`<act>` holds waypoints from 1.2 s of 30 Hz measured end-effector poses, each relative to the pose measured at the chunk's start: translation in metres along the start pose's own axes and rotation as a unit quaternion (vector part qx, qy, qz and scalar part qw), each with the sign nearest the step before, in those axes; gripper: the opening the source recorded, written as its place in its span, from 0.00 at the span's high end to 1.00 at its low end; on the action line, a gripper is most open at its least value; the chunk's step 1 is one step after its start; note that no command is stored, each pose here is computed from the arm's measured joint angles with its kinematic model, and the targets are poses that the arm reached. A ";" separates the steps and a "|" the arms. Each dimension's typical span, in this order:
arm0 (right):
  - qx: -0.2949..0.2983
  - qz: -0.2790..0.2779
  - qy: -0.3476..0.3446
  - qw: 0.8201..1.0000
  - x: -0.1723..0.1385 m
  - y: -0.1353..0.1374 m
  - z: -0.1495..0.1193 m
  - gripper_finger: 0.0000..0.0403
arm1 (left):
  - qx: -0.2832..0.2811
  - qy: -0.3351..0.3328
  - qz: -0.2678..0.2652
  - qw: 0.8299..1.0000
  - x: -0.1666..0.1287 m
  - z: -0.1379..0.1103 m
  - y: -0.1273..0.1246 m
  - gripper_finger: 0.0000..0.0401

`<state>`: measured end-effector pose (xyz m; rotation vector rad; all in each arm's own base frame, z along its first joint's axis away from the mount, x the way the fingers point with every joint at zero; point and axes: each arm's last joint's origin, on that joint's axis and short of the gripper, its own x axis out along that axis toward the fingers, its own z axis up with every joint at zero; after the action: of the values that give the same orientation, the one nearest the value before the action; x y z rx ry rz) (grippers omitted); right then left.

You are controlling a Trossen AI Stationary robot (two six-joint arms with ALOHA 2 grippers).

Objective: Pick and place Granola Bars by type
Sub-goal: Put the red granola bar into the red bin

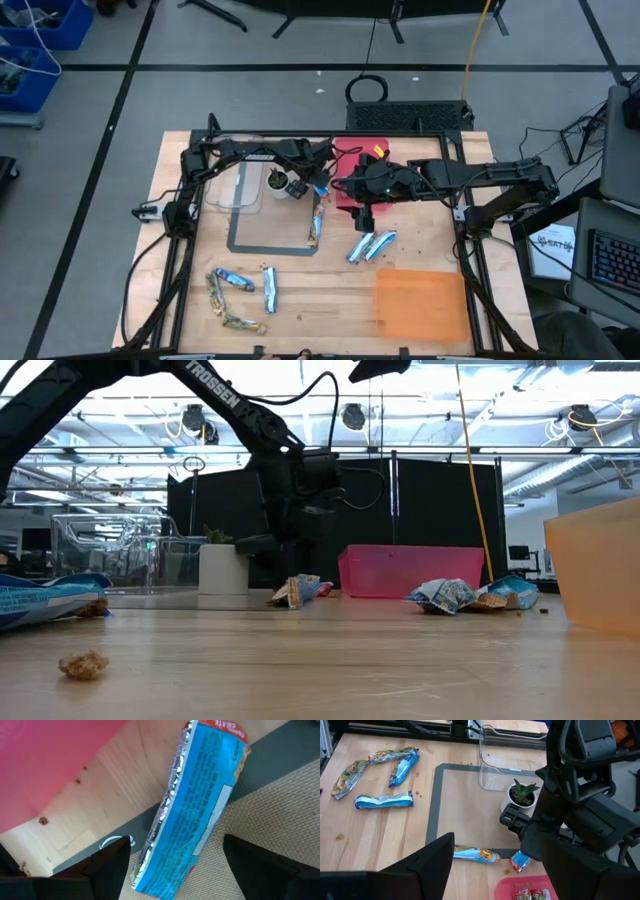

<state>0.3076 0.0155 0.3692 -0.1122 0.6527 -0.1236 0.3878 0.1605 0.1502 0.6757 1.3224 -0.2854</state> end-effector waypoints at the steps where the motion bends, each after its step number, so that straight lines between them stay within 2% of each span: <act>1: 0.001 0.000 -0.003 1.000 0.000 0.000 0.001 0.31 | 0.000 -0.001 0.000 1.000 0.000 0.000 0.000 0.19; 5: 0.002 0.001 -0.011 1.000 0.000 0.000 0.002 0.31 | 0.001 -0.001 0.001 1.000 0.000 0.000 0.000 0.21; 8: 0.003 0.002 -0.016 1.000 0.000 0.000 0.003 0.31 | 0.004 -0.003 -0.002 1.000 0.000 0.000 0.000 0.29; 20: -0.005 0.000 -0.018 1.000 0.000 0.000 0.004 0.31 | 0.001 -0.015 -0.012 1.000 0.001 0.001 -0.002 0.94; 22: -0.005 0.000 -0.020 1.000 0.000 0.000 0.004 0.31 | -0.007 -0.015 -0.012 1.000 0.001 0.002 -0.002 0.96; 27: -0.005 -0.001 -0.022 1.000 0.000 0.000 0.004 0.31 | -0.005 -0.015 -0.012 1.000 0.001 0.002 -0.002 0.92; 30: -0.005 -0.001 -0.022 1.000 0.000 0.000 0.004 0.31 | -0.007 -0.015 -0.012 1.000 0.001 0.002 -0.002 0.96; 36: -0.006 -0.003 -0.033 0.999 -0.005 0.002 0.006 0.31 | -0.046 0.003 0.002 0.999 -0.001 0.003 -0.001 0.97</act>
<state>0.3076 0.0188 0.3766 -0.1290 0.5876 -0.1204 0.3889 0.1577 0.1510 0.6025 1.3323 -0.2178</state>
